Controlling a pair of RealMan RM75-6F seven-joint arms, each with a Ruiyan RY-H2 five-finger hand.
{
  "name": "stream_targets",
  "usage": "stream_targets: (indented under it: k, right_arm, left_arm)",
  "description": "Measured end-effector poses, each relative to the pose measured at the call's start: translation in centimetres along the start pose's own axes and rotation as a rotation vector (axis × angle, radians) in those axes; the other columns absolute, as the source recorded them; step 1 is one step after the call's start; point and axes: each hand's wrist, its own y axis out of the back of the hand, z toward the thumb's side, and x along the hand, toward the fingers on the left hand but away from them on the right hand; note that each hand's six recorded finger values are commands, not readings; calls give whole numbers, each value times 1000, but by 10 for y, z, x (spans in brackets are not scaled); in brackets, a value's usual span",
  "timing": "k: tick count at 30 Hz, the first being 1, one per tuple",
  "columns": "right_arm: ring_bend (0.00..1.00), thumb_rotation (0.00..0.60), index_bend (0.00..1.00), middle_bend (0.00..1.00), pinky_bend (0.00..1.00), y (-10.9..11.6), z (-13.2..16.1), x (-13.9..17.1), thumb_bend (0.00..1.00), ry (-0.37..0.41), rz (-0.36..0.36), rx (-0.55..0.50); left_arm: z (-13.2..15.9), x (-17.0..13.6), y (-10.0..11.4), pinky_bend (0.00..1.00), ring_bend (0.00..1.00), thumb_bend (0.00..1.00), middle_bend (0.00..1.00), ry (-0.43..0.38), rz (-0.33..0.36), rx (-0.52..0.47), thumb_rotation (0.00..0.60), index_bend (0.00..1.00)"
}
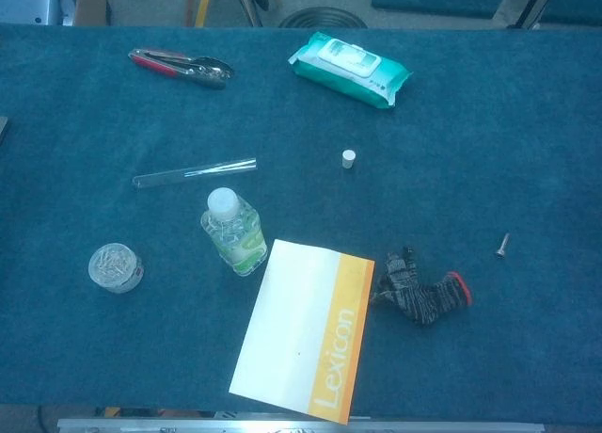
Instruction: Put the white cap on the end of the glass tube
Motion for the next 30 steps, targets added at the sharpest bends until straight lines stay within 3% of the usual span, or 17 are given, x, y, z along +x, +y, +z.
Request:
stream_targets:
  k: [17,30]
  right_arm:
    - [131,600,192,236,317,6,15,-19,206,45,0,-36]
    - [131,600,192,236,317,12,44,-55,206,108,17,-71]
  left_arm:
    - [22,11,-11,122,31,342,167,-66,-64,-18,592,255]
    - [73,33,-43,122,31,342,165,-162,-199,11,491,268]
